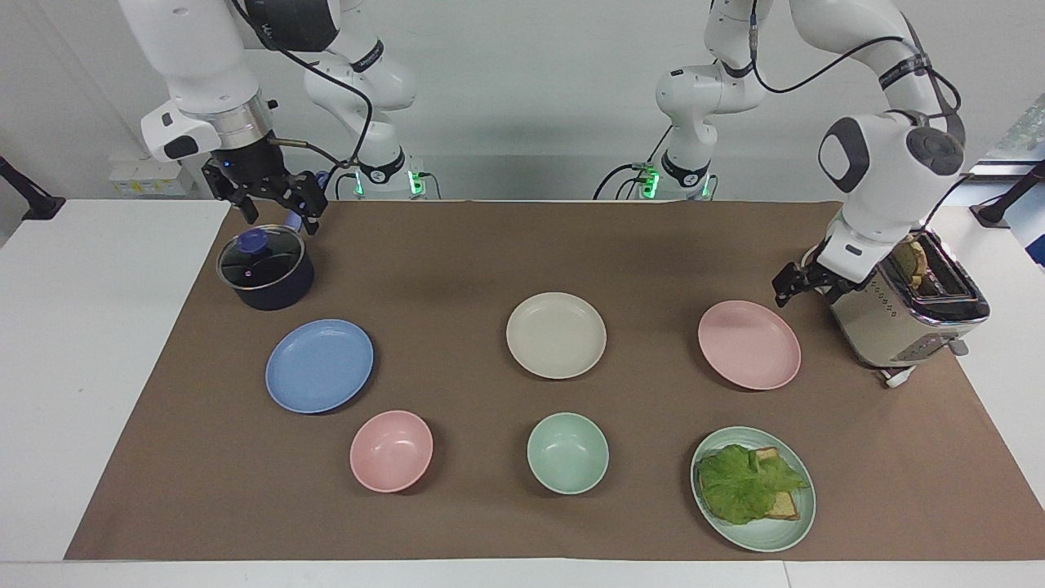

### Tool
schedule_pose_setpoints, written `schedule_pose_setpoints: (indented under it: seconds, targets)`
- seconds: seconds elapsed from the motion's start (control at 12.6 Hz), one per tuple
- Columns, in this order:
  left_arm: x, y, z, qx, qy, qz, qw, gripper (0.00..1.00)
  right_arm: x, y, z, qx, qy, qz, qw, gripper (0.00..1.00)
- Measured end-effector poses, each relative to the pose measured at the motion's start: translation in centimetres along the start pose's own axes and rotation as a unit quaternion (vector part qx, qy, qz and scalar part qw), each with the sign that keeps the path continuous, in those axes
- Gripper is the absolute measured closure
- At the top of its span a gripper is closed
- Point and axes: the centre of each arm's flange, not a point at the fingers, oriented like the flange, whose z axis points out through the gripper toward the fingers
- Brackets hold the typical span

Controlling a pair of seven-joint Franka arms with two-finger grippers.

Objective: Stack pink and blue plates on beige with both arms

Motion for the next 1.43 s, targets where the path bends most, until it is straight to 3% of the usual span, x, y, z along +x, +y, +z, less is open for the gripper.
schedule_pose_setpoints:
  seconds: [0.32, 0.79, 0.87, 1.11, 1.27, 1.35, 1.43]
  targets:
    - [-0.3, -2.2, 6.4, -0.002, -0.032, -0.022, 0.999, 0.00, 0.0, 0.0, 0.0, 0.000, 0.000, 0.000, 1.000, 0.00]
    - [-1.7, -2.4, 8.3, -0.002, -0.051, -0.062, 0.997, 0.01, 0.0, 0.0, 0.0, 0.000, 0.000, 0.000, 1.000, 0.00]
    - [-1.8, -2.8, 8.4, -0.002, -0.053, -0.066, 0.996, 0.10, 0.0, 0.0, 0.0, 0.000, 0.000, 0.000, 1.000, 0.00]
    - [-2.0, -3.3, 8.5, -0.002, -0.055, -0.070, 0.996, 0.57, 0.0, 0.1, 0.0, 0.000, 0.000, 0.001, 1.000, 0.00]
    - [-2.1, -3.0, 8.4, -0.003, -0.059, -0.068, 0.996, 0.80, 0.0, 0.1, 0.0, 0.000, 0.000, 0.001, 1.000, 0.00]
    - [-2.1, -2.8, 8.2, -0.003, -0.064, -0.067, 0.996, 0.90, 0.0, 0.1, 0.0, 0.000, 0.000, 0.001, 1.000, 0.00]
    - [-2.3, -2.6, 7.5, -0.003, -0.076, -0.065, 0.995, 0.92, 0.0, 0.1, 0.0, 0.000, 0.000, 0.001, 1.000, 0.00]
